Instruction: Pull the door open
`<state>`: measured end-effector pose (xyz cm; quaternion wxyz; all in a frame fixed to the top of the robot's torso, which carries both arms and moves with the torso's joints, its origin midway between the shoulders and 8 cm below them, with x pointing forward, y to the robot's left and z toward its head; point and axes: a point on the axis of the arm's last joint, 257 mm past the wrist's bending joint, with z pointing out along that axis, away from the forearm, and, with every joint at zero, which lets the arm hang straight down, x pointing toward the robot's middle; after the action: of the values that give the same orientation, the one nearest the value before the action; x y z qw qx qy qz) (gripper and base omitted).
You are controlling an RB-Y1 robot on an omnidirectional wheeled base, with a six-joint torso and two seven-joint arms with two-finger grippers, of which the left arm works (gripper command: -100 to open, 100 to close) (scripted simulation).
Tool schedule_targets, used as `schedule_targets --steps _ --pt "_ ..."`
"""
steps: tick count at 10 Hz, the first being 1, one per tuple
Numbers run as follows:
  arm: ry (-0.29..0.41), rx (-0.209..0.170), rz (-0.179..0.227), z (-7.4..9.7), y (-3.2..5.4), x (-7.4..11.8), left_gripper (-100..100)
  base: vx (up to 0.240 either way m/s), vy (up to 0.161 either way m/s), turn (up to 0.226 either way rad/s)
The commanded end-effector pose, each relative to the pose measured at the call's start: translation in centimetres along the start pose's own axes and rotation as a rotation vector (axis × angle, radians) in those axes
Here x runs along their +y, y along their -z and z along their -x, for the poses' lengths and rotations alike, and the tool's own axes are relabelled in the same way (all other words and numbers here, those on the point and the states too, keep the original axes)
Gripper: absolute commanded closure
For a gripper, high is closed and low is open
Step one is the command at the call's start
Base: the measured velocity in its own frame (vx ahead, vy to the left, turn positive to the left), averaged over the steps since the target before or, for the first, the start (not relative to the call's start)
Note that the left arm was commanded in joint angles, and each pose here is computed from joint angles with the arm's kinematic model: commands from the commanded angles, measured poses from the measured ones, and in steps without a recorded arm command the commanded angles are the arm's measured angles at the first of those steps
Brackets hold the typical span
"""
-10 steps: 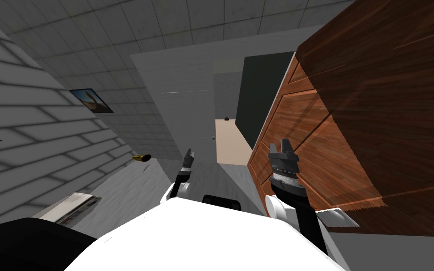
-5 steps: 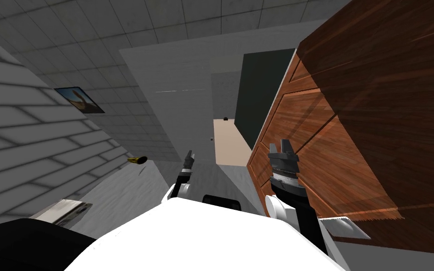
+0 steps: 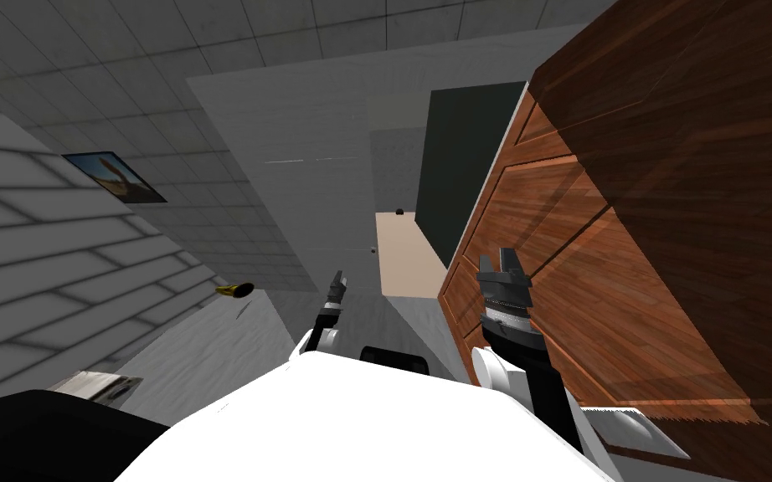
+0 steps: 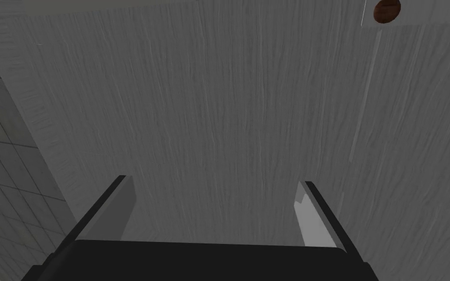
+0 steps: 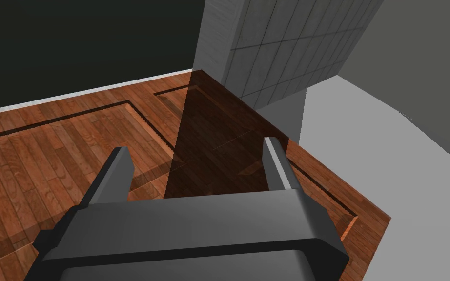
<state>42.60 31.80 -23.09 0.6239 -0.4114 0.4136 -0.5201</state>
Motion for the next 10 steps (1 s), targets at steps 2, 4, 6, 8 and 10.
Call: schedule_targets --steps 2,4,6,8,10 --pt "0.009 -0.003 0.033 0.3 0.4 1.6 -100 0.098 -0.017 -0.036" --pt "0.014 -0.006 0.057 0.5 0.75 2.9 -100 0.117 -0.018 -0.037" --pt "0.02 -0.009 0.081 0.6 1.11 4.0 -100 0.101 -0.022 -0.031" --pt "0.026 -0.012 0.104 0.8 1.5 5.2 -100 0.1 -0.024 -0.037" --pt "0.031 -0.015 0.127 1.0 1.9 6.3 -100 0.103 -0.013 -0.036"
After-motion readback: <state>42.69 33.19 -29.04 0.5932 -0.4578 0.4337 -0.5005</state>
